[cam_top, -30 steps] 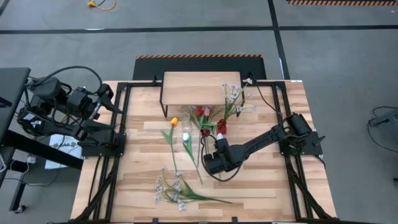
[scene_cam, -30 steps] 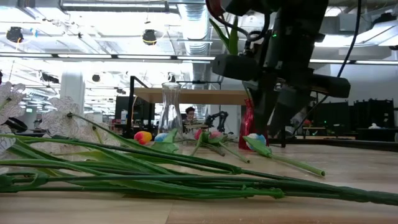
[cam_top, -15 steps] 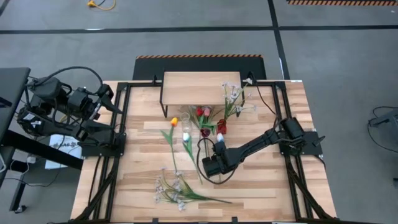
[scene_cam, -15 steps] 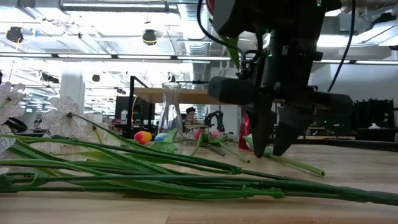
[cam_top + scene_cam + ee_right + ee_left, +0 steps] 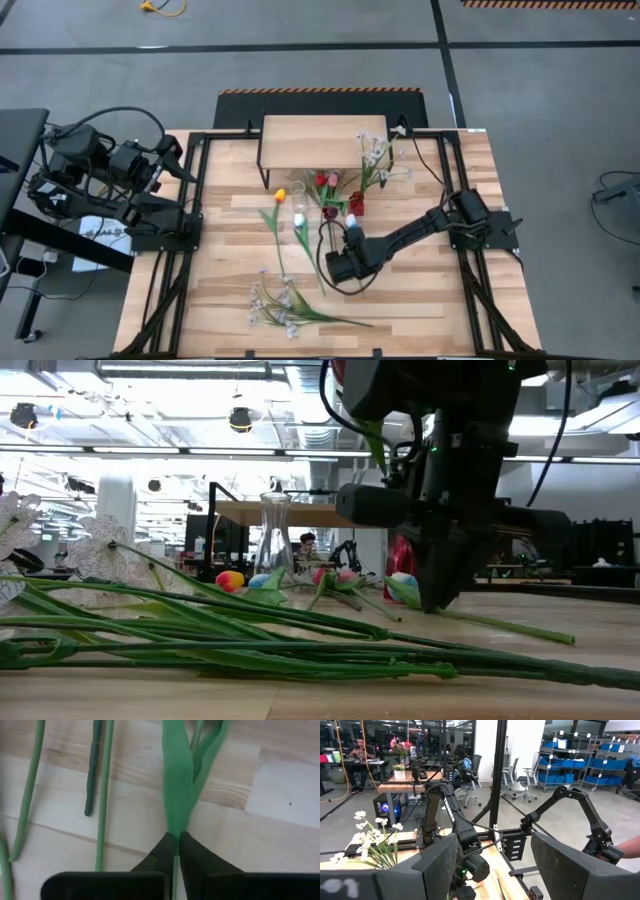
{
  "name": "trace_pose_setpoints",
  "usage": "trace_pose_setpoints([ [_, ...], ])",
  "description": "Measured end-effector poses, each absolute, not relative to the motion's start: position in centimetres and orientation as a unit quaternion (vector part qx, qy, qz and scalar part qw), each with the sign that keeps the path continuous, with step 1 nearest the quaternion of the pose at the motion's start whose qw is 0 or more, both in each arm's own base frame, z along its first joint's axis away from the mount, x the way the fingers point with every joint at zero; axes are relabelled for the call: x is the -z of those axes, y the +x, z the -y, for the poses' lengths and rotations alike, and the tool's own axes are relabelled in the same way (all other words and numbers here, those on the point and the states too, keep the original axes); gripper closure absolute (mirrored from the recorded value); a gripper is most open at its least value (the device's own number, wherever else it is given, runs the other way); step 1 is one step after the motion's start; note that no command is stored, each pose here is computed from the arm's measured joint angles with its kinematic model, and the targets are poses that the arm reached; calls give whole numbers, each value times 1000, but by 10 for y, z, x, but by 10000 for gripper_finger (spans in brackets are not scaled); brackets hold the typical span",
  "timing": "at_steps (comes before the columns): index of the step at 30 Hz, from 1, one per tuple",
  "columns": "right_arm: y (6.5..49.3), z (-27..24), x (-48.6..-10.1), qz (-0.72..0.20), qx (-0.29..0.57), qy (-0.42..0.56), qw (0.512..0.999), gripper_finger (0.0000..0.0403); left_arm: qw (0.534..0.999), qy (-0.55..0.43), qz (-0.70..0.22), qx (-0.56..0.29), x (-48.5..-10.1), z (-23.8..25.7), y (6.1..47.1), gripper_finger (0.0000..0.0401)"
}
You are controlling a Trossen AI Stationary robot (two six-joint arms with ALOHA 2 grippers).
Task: Pick and place flowers into a vace then onto a shelf
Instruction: Put the right blue flower into the red vase
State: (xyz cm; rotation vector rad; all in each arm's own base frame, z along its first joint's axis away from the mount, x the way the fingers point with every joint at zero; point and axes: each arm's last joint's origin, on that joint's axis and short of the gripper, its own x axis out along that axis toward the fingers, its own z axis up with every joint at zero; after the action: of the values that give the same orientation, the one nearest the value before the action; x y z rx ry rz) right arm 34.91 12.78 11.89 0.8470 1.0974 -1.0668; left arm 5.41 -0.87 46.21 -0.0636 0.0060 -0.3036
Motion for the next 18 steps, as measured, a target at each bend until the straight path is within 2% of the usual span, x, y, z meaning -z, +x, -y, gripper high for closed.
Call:
trace_pose_setpoints([
  [4,344,-131,-132,-491,454,377,640,397,988,-32,-3,151,-462,9,54,156],
  [12,306,-157,-173,-581,400,345,620,401,988,-32,-3,149,-462,9,54,156],
  [18,279,-188,-203,-583,332,338,660,402,989,-32,-3,146,-462,8,54,156],
])
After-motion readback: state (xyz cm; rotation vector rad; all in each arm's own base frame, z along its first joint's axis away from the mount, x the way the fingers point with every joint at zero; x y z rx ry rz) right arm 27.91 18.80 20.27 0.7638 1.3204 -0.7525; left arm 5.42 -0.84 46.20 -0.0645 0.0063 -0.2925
